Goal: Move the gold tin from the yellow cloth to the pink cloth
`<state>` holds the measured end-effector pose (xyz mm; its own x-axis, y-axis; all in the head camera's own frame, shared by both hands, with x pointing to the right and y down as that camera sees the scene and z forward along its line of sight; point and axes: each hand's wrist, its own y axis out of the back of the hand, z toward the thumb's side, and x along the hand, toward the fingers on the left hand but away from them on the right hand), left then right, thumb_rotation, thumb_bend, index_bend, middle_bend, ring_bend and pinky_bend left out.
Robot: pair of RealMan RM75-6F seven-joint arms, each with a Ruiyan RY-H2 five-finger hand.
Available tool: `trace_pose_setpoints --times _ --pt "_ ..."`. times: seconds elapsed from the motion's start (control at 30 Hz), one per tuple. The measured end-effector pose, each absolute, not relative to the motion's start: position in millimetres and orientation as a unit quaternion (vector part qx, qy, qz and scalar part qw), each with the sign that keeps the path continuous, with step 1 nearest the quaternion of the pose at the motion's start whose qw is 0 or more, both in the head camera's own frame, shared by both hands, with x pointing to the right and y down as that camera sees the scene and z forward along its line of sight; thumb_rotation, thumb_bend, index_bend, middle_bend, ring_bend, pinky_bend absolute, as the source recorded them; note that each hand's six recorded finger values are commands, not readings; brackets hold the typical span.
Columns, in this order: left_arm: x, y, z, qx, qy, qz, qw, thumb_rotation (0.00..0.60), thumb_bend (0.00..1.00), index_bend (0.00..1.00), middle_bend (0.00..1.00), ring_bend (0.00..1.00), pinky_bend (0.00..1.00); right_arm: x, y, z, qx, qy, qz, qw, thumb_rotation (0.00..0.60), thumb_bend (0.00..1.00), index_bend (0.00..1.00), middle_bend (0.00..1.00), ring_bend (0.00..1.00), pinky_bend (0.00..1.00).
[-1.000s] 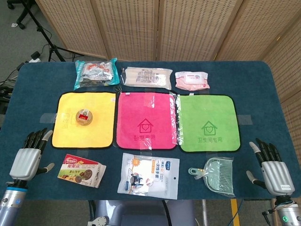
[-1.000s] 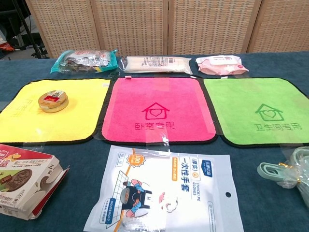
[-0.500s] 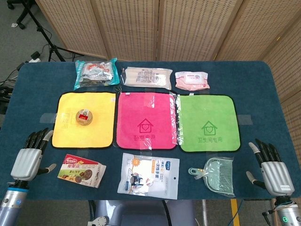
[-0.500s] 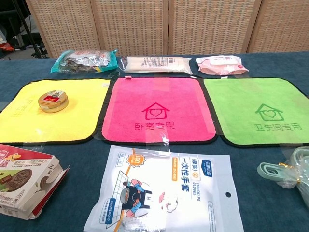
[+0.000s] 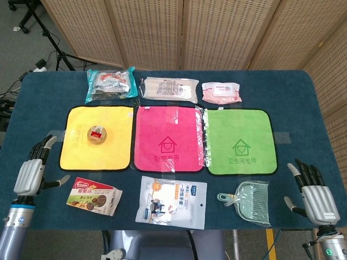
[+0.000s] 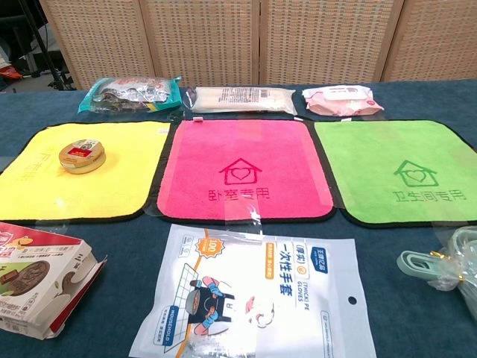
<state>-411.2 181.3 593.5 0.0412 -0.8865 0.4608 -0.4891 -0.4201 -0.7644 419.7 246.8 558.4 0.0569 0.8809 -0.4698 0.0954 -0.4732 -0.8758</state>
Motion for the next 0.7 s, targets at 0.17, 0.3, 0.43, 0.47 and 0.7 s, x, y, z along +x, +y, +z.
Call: trace_pose_setpoints --times 0.17,0.3,0.43,0.47,0.7 --pt "-410 168 601 -0.714 0.521 -0.456 0.103 0.6 0.19 0.0 0.0 0.0 0.0 421 246 559 -0.64 -0.383 0.571 0.342 0.6 0.34 0.01 0.0 0.0 0.02" --pt "-409 155 612 -0.725 0.533 -0.436 -0.015 0.6 0.19 0.0 0.0 0.0 0.0 422 245 561 -0.64 -0.383 0.574 0.339 0.6 0.34 0.01 0.0 0.0 0.02" --pt "-407 141 624 -0.722 0.532 -0.427 -0.116 0.6 0.19 0.0 0.0 0.0 0.0 424 244 564 -0.639 -0.382 0.576 0.337 0.6 0.34 0.01 0.0 0.0 0.02" --pt "-407 137 627 -0.72 0.531 -0.426 -0.135 0.6 0.19 0.0 0.0 0.0 0.0 424 244 566 -0.638 -0.382 0.577 0.336 0.6 0.34 0.01 0.0 0.0 0.02" --pt "-418 100 644 -0.683 0.554 -0.407 -0.246 0.6 0.19 0.0 0.0 0.0 0.0 430 241 574 -0.636 -0.381 0.587 0.326 0.6 0.34 0.01 0.0 0.0 0.02"
